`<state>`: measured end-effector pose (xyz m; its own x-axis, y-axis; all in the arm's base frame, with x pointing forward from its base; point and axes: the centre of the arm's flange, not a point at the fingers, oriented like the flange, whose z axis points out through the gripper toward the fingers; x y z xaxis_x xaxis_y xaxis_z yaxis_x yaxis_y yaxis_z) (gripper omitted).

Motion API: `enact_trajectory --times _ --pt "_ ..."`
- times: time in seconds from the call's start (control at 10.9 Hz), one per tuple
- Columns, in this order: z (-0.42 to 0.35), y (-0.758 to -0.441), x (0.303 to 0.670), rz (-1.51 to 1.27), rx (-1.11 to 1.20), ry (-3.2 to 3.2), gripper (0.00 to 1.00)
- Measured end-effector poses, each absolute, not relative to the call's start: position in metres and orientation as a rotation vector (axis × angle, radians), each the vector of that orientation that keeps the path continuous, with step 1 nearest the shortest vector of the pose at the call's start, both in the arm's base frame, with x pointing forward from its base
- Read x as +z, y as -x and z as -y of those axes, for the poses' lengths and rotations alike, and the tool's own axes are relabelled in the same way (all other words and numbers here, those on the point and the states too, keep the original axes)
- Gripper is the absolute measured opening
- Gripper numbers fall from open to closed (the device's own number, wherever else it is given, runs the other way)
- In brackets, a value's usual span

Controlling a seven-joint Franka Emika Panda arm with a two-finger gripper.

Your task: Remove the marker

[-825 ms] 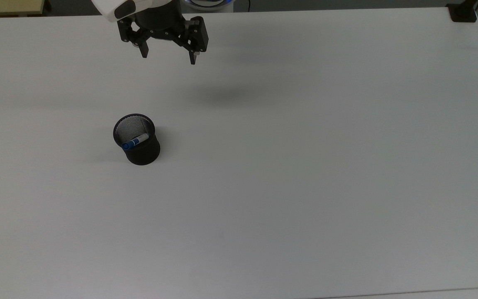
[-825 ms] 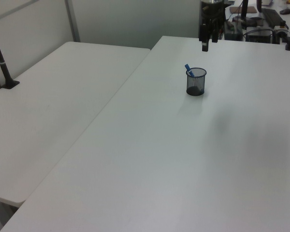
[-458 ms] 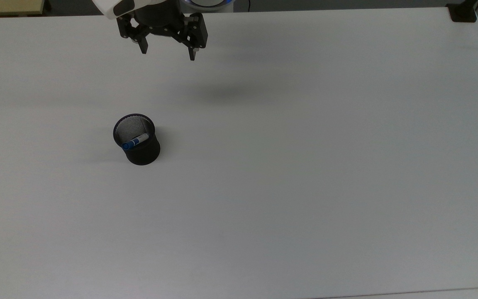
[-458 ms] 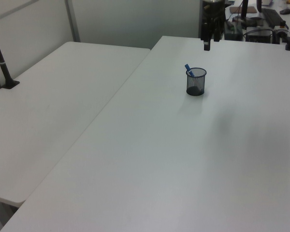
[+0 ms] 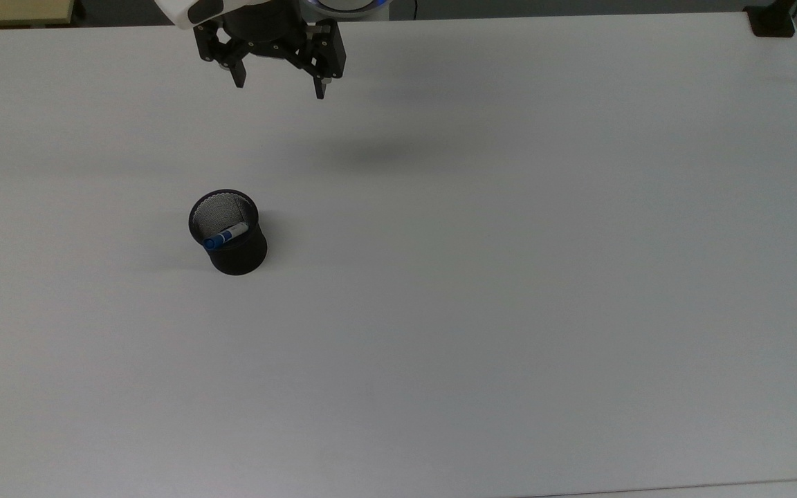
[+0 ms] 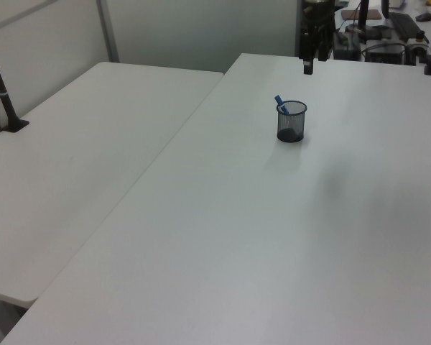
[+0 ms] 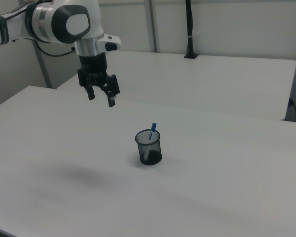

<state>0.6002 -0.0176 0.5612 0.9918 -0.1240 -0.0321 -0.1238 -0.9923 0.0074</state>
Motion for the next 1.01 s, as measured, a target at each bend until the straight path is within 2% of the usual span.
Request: enact_trajectory --times 0.37,0.64,0.83,1.01 --pt "0.021 -0.600 0.561 0.204 -0.051 -3.129 1.00" --pt "0.062 -0.600 0.558 0.182 -0.039 -3.121 1.00" --pt "0.097 -0.608 0.557 0.160 0.066 -3.102 1.00" --pt "0.119 -0.623 0.536 0.177 0.120 -3.073 1.00"
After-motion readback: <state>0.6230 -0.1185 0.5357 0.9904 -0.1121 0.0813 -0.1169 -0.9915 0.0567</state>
